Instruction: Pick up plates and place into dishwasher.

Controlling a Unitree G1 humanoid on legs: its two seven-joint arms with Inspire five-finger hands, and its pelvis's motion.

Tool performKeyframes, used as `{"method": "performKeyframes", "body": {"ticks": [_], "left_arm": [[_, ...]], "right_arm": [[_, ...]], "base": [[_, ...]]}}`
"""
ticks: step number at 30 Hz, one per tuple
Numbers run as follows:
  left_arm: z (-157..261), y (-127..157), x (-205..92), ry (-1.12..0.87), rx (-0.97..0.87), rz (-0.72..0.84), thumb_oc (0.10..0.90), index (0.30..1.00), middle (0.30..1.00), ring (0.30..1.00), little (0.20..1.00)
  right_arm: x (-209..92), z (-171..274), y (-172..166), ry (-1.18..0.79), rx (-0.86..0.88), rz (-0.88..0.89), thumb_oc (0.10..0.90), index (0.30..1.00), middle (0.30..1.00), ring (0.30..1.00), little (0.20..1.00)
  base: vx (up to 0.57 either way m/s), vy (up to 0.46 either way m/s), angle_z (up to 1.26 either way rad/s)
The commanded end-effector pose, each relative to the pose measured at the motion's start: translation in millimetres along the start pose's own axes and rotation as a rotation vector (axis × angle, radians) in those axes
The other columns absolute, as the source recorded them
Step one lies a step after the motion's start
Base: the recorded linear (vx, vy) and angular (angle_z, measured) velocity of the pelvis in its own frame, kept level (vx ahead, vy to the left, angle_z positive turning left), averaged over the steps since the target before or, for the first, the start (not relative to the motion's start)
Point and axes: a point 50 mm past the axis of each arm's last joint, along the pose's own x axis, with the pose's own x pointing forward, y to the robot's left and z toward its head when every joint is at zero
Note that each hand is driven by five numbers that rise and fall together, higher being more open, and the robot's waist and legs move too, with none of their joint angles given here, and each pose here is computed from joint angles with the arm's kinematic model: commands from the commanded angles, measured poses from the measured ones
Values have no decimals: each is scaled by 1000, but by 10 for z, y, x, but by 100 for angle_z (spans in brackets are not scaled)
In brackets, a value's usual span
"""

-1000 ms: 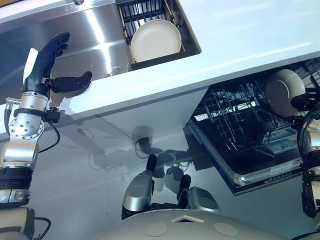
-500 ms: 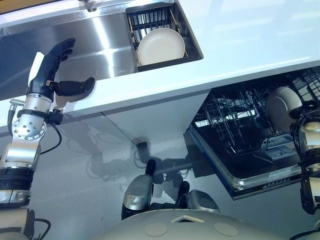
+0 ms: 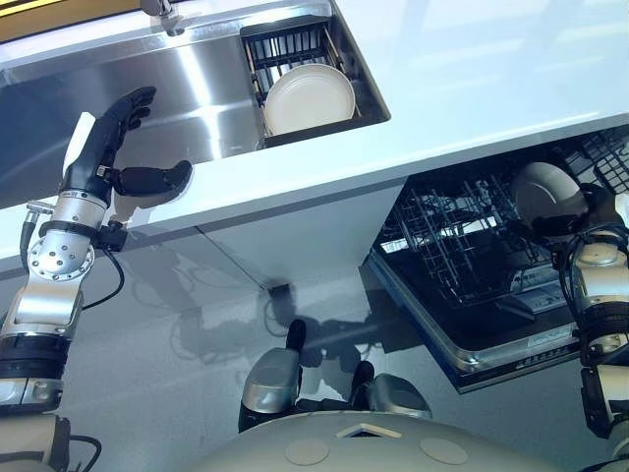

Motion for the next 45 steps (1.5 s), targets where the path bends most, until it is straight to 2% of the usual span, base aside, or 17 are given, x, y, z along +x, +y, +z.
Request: {"method": "performKeyframes", "body": {"ticks": [1, 9, 18, 20, 23, 28, 30, 34, 40, 45], "left_arm": [[274, 165, -6, -158, -17, 87, 800, 900, 900, 900, 900], [296, 164, -5, -170, -17, 85, 800, 900, 900, 900, 900], [353, 236, -49, -208, 33, 114, 800, 900, 900, 900, 900], [368, 262, -61, -211, 71, 125, 800, 900, 900, 900, 900], [378, 323, -81, -210, 155, 135, 800, 900, 900, 900, 900], [437, 524, 15, -174, 319, 125, 800, 900, 900, 900, 900], [440, 596, 60, -148, 371, 124, 800, 900, 900, 900, 900], [407, 838, 219, -44, 457, 146, 800, 900, 900, 900, 900], [343, 983, 396, 66, 487, 159, 800, 900, 900, 900, 900], [220, 1105, 440, 185, 504, 186, 800, 900, 900, 900, 900]], "right_arm": [[-24, 381, -354, -227, -53, -135, 800, 900, 900, 900, 900], [-77, 414, -383, -267, -1, -153, 800, 900, 900, 900, 900], [-393, 598, -306, -496, 214, -119, 800, 900, 900, 900, 900], [-486, 635, -275, -556, 294, -67, 800, 900, 900, 900, 900], [-640, 646, -163, -628, 422, 103, 800, 900, 900, 900, 900], [-883, 549, 271, -640, 656, 598, 800, 900, 900, 900, 900], [-980, 514, 428, -640, 681, 783, 800, 900, 900, 900, 900], [-1217, 484, 730, -666, 596, 1141, 800, 900, 900, 900, 900], [-1385, 525, 923, -695, 473, 1342, 800, 900, 900, 900, 900], [-1493, 550, 1011, -703, 398, 1434, 800, 900, 900, 900, 900]], "base": [[-36, 32, -11], [-55, 32, -6], [-85, 43, -6], [-100, 57, -14], [-122, 90, -22], [-81, 99, -27], [-58, 98, -27], [-59, 125, -39], [-19, 106, -33], [1, 124, -37]]}}
